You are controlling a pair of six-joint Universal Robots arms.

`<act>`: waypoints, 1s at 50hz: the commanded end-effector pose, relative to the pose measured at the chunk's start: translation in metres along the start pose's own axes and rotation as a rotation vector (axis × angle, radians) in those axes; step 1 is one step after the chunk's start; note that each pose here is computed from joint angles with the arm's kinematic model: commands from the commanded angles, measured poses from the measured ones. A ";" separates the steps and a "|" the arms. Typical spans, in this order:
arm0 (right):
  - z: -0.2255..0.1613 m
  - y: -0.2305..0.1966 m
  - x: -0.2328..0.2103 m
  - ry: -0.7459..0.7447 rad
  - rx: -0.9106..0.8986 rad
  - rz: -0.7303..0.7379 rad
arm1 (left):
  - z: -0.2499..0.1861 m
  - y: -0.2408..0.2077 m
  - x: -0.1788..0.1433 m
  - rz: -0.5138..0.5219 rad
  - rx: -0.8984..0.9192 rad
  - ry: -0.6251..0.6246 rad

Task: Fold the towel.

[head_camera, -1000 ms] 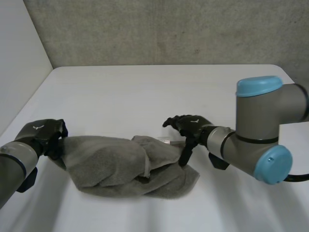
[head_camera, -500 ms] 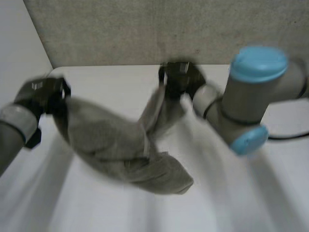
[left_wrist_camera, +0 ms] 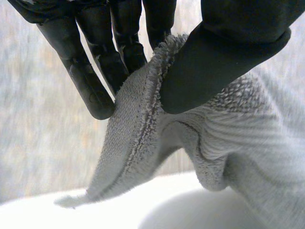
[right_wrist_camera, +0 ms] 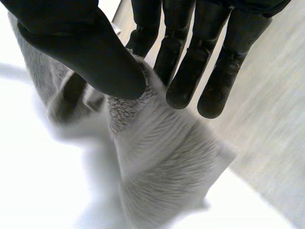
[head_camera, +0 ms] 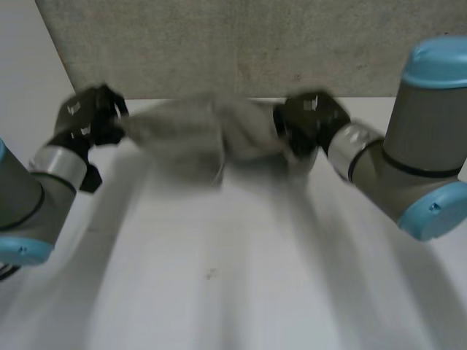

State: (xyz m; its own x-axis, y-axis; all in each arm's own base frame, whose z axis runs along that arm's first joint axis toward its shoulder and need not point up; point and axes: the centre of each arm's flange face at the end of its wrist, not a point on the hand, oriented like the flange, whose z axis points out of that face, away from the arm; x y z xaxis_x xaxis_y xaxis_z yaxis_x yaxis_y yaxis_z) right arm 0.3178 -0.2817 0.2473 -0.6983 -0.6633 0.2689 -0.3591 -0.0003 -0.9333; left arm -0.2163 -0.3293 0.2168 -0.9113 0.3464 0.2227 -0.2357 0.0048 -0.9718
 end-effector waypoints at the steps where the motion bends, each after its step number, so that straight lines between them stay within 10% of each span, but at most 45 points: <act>1: -0.004 0.042 -0.001 -0.047 -0.212 0.032 | -0.009 0.032 -0.033 0.157 -0.117 -0.089; 12: -0.015 0.054 -0.008 -0.043 -0.203 0.058 | -0.022 0.049 -0.049 0.407 -0.267 -0.100; 32: -0.019 0.071 -0.011 -0.038 -0.220 0.067 | -0.054 0.044 0.071 0.427 -0.291 0.359; 50: -0.017 0.072 0.000 -0.012 -0.219 0.074 | -0.043 0.106 0.051 0.724 -0.568 0.320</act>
State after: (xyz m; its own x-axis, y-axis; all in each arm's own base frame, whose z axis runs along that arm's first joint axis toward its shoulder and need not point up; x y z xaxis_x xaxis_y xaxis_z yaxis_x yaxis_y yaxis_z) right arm 0.2836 -0.2663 0.1828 -0.7161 -0.6699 0.1961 -0.4376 0.2119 -0.8739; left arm -0.2756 -0.2651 0.1370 -0.6761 0.6844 -0.2729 0.5137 0.1723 -0.8405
